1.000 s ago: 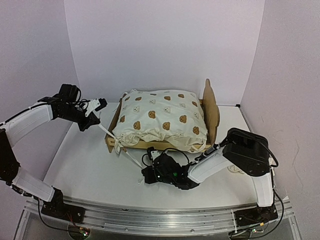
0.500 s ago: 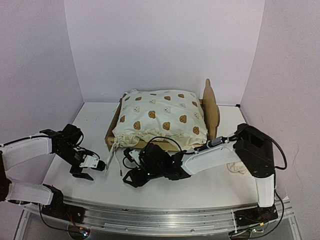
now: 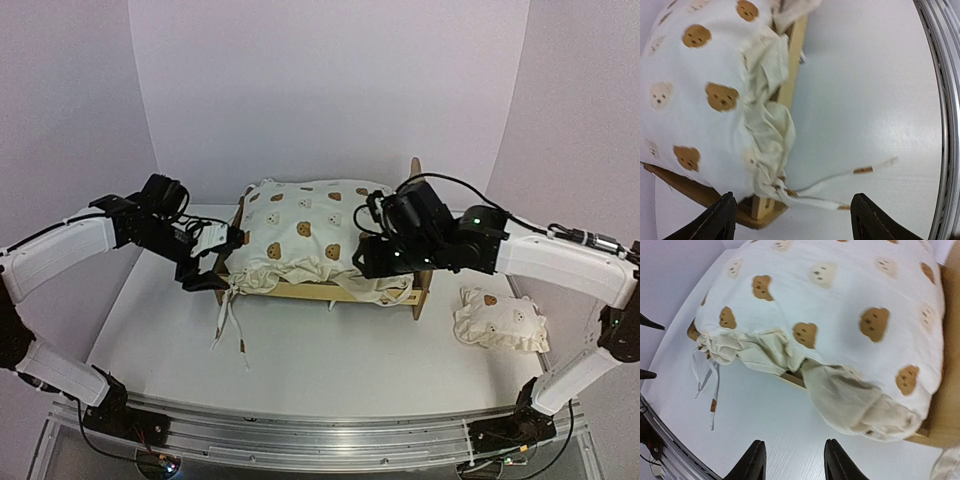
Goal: Set up the pet bed
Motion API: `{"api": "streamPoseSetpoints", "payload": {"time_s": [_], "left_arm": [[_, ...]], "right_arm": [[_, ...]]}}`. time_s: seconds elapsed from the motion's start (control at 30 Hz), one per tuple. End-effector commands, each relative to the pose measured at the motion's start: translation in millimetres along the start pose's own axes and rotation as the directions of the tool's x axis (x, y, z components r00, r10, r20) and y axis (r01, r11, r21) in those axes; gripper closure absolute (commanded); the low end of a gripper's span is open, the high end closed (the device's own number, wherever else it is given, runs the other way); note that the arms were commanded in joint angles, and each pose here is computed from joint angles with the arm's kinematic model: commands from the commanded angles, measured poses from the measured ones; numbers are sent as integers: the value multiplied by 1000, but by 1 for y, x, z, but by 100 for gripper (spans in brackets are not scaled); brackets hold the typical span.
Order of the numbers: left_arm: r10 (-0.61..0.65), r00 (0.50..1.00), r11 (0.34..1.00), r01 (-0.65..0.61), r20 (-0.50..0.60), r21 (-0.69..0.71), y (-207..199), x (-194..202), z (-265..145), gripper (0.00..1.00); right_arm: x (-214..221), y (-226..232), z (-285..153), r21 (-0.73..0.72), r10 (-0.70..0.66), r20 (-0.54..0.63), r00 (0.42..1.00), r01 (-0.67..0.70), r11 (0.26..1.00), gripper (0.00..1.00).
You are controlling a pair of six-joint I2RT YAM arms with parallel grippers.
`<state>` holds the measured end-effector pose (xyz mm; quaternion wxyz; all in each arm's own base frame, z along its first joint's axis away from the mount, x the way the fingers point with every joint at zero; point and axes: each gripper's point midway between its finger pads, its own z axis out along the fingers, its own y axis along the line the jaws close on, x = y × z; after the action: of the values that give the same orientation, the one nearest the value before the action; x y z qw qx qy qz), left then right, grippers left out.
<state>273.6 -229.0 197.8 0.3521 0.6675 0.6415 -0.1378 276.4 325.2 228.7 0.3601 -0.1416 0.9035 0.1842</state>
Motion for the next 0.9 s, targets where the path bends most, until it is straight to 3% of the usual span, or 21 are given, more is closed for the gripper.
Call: {"api": "streamPoseSetpoints", "payload": {"time_s": [0.0,0.17,0.3,0.47,0.6,0.67,0.8,0.87], "left_arm": [[-93,979,996,92,181,14,13,-84,28,20],[-35,968,999,24,250,49,-5,-141,86,19],[21,954,997,-43,300,65,-20,-183,133,19],[53,946,998,-60,320,11,-13,-211,178,18],[43,959,999,-38,280,-23,0,-209,213,19],[25,965,999,-16,260,-36,6,-207,225,25],[18,972,1000,-14,234,-19,3,-201,232,58],[27,976,1000,-25,218,-11,0,-197,233,69]], "right_arm": [[62,-65,-12,238,139,-101,985,-112,965,59],[98,-100,-13,331,249,-92,964,-206,921,62],[102,-106,-9,306,280,-24,960,-260,916,63],[105,-122,-5,312,296,38,954,-293,904,61],[103,-125,-3,306,279,28,960,-274,912,61],[105,-124,-2,293,268,5,964,-257,921,61],[109,-131,-3,297,280,-3,960,-267,917,61],[110,-133,-3,299,280,-6,960,-266,916,61]]}}
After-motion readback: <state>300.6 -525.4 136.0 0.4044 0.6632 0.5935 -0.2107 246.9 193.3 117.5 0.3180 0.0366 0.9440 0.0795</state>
